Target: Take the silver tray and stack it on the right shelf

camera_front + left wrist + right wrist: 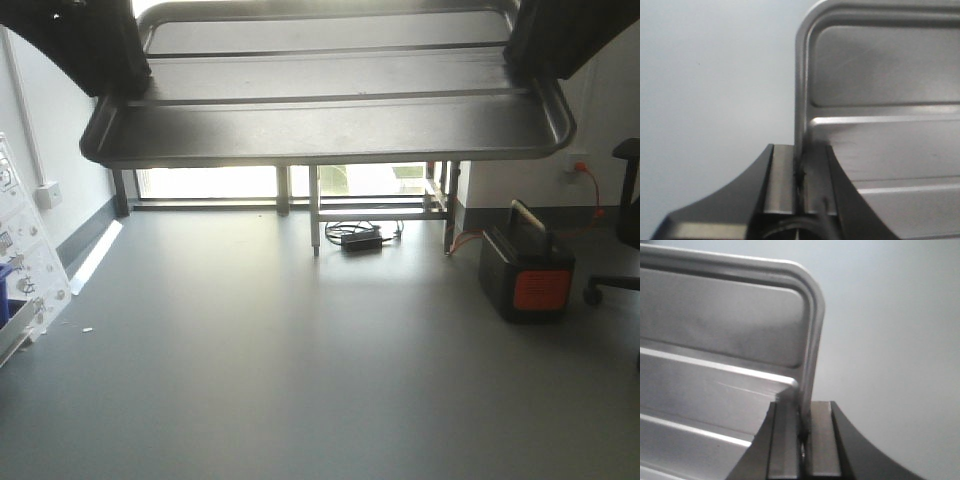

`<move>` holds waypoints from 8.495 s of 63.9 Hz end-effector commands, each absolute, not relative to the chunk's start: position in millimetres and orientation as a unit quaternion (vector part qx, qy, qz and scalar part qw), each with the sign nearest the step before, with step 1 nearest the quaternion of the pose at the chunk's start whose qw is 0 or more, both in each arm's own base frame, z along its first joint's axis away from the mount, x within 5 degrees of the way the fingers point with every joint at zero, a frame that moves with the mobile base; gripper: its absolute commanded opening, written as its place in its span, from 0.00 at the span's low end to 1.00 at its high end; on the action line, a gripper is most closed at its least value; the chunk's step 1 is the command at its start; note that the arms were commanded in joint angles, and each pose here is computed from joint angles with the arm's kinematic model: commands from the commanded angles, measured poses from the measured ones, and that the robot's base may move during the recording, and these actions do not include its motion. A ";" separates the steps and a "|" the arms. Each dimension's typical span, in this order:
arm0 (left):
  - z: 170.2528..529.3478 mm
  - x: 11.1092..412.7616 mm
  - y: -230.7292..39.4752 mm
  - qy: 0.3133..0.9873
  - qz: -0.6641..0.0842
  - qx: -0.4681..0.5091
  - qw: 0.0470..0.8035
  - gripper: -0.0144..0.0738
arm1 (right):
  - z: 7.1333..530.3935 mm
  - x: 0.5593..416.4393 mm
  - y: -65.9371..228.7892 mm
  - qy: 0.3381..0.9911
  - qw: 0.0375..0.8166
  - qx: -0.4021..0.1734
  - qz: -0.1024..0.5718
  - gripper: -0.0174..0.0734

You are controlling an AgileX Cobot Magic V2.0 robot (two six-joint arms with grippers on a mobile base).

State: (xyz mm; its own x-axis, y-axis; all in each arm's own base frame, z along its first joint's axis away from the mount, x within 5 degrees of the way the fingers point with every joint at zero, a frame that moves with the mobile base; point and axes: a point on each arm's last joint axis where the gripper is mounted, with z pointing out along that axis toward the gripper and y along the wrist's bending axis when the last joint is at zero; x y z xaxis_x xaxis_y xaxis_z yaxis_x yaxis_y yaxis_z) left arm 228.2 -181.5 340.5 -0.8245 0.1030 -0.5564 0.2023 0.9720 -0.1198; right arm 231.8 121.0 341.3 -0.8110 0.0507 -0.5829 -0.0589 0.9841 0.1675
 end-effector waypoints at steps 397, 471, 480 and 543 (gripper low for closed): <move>323.4 325.1 -219.4 0.931 -0.094 0.099 0.339 0.52 | 323.4 304.4 99.3 0.914 0.402 -0.020 0.049 0.59; 298.5 84.2 -95.6 0.688 -0.292 0.286 0.600 0.06 | 297.2 83.5 26.0 0.736 0.654 -0.039 0.168 0.25; 298.6 84.1 -95.5 0.687 -0.292 0.286 0.600 0.06 | 297.4 83.3 26.0 0.736 0.655 -0.039 0.168 0.25; 247.8 54.6 -25.5 0.654 -0.168 0.139 0.725 0.06 | 297.2 83.3 25.9 0.736 0.654 -0.039 0.168 0.25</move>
